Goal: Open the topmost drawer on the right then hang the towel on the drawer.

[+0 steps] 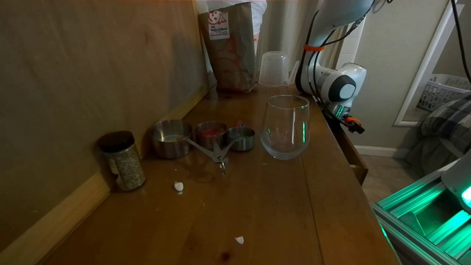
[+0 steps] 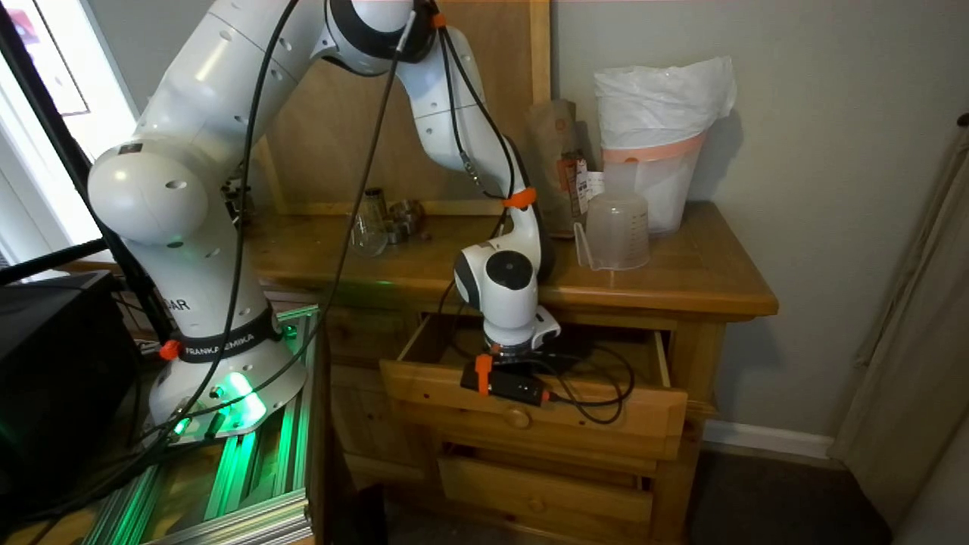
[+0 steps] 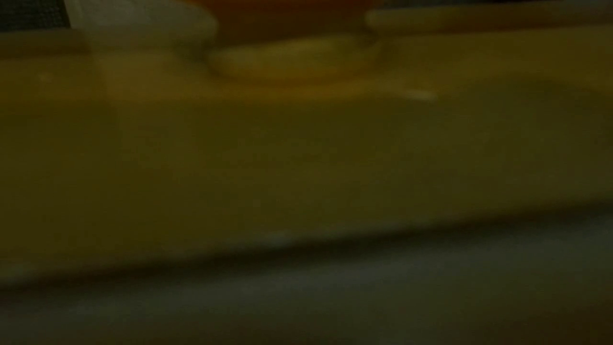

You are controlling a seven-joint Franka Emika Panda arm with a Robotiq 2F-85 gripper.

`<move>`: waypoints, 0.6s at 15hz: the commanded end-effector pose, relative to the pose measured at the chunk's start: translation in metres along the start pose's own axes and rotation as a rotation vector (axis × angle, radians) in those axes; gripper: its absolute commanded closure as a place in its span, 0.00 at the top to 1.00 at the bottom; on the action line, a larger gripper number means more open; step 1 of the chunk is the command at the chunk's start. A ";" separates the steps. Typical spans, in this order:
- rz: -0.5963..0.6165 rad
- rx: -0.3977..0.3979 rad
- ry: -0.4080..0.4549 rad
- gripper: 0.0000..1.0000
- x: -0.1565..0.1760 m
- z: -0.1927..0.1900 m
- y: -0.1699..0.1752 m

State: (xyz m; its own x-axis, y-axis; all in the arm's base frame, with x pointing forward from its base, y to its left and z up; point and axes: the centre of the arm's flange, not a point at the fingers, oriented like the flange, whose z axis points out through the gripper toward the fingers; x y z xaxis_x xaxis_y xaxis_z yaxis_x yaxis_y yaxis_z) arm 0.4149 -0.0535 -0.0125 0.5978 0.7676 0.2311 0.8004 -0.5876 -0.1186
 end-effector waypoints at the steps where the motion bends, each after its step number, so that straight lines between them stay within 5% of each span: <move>1: 0.011 0.000 -0.033 0.06 -0.001 0.005 0.003; 4: 0.019 -0.008 -0.031 0.01 0.001 -0.010 0.000; 9: 0.021 -0.038 -0.036 0.05 0.003 -0.031 -0.004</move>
State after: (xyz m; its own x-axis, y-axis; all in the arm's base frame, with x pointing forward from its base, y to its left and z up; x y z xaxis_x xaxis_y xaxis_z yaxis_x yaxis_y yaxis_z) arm 0.4168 -0.0562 -0.0050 0.6099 0.7609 0.2216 0.7907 -0.6029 -0.1062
